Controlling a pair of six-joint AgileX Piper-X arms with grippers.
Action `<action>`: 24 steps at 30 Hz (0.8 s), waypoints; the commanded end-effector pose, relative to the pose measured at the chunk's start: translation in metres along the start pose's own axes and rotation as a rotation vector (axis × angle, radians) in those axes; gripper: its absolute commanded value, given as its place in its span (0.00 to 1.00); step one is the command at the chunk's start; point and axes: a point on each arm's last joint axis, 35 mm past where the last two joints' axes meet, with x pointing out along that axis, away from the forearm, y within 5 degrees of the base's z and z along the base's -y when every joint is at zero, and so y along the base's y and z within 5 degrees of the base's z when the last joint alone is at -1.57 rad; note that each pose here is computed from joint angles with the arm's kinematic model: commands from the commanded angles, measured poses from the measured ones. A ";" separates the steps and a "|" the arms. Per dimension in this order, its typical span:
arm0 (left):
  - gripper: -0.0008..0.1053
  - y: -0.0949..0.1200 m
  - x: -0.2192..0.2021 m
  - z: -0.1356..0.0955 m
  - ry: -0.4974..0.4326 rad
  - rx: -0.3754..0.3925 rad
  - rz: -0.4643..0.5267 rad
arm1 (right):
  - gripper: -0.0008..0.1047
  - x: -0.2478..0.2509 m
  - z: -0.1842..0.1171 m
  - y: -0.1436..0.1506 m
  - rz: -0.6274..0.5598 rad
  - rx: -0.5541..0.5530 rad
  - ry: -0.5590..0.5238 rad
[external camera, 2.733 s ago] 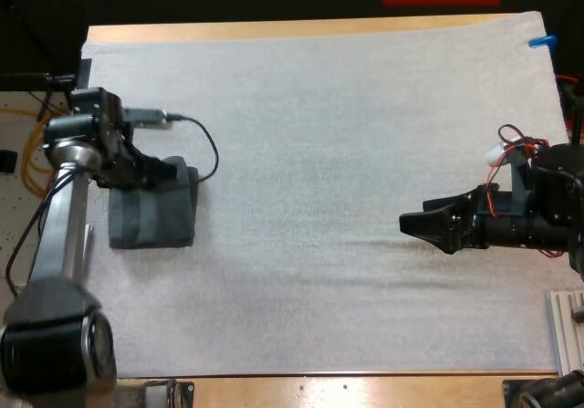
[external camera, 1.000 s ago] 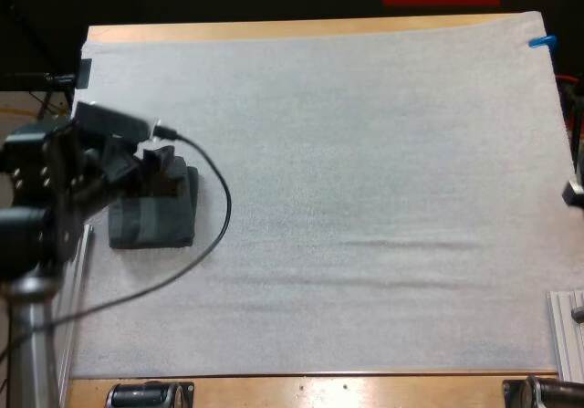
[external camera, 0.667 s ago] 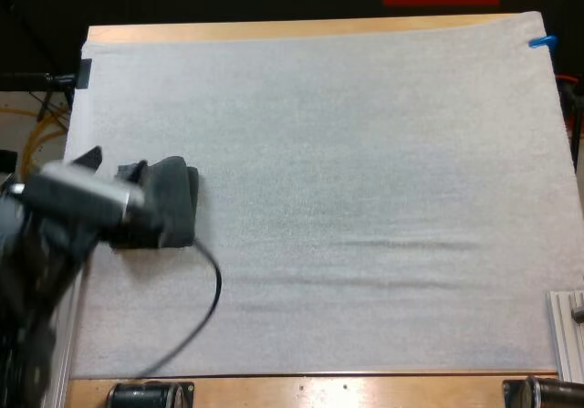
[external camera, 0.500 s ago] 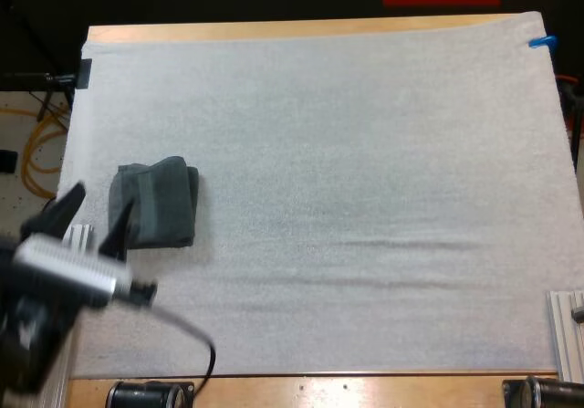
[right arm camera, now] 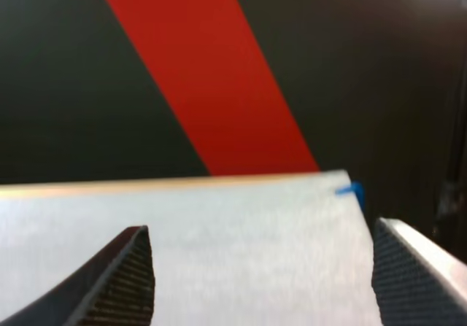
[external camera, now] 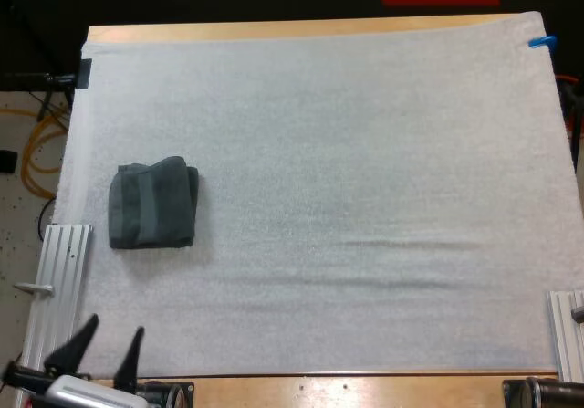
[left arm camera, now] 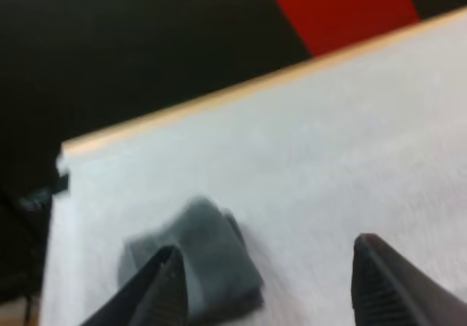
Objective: Pick towel from pile fold and stack
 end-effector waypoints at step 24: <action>0.46 -0.001 0.006 -0.041 0.195 -0.076 -0.003 | 0.59 0.004 -0.011 0.003 0.041 0.046 0.135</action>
